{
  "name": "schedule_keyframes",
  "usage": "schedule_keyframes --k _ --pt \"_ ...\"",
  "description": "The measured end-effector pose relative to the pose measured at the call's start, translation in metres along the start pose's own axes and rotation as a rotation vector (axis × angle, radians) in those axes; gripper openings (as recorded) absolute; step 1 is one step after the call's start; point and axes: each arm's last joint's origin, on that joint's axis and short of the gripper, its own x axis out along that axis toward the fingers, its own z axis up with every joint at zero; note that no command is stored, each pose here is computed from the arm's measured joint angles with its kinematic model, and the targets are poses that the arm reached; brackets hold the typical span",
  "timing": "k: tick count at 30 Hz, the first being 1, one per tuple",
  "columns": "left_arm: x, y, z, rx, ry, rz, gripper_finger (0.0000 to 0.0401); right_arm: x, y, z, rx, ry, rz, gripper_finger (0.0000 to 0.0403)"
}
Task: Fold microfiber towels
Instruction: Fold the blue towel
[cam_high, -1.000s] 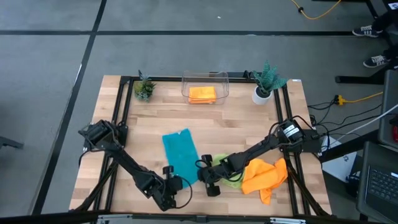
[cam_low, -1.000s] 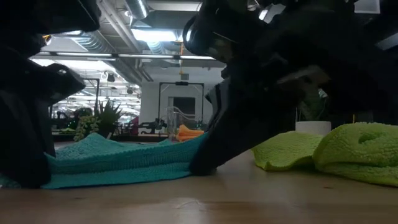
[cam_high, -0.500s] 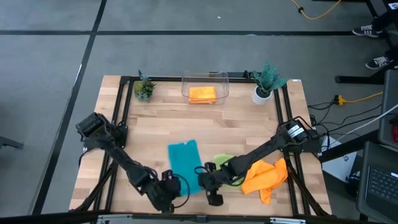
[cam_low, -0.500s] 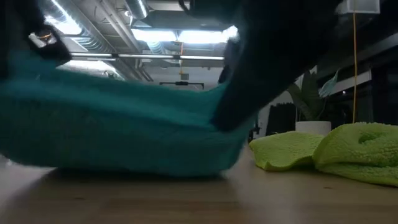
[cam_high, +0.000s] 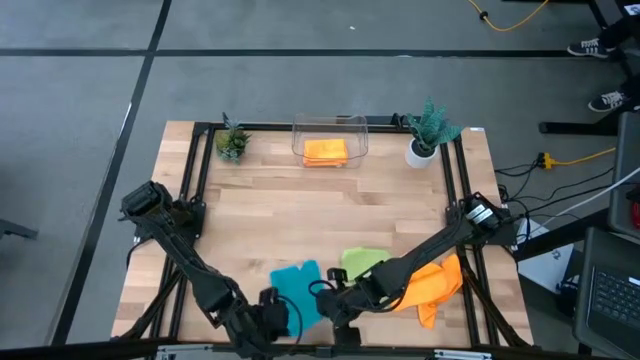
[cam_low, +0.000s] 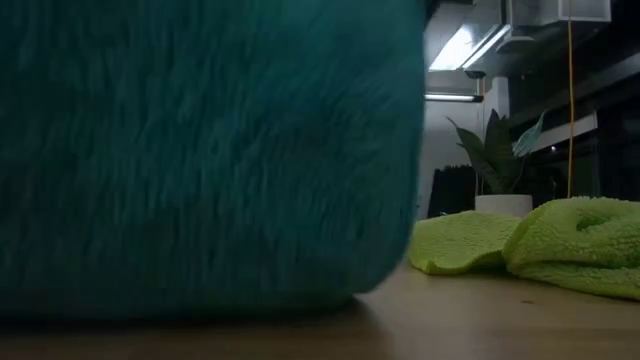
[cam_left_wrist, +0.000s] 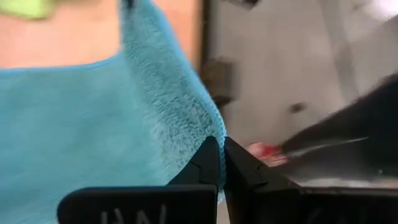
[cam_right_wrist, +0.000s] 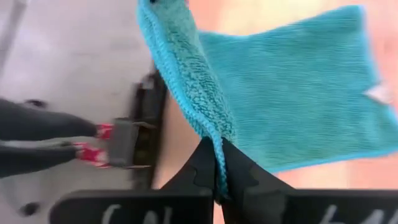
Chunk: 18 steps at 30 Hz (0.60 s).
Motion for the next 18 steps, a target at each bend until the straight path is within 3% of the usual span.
schedule_keyframes --k 7,18 --pt "-0.016 0.011 0.000 0.069 0.074 0.263 0.0000 0.005 -0.022 0.004 -0.033 -0.020 -0.149 0.0004" --pt "-0.013 0.034 0.010 0.073 0.166 0.376 0.0000 0.014 -0.055 0.015 -0.042 -0.026 -0.251 0.0003"
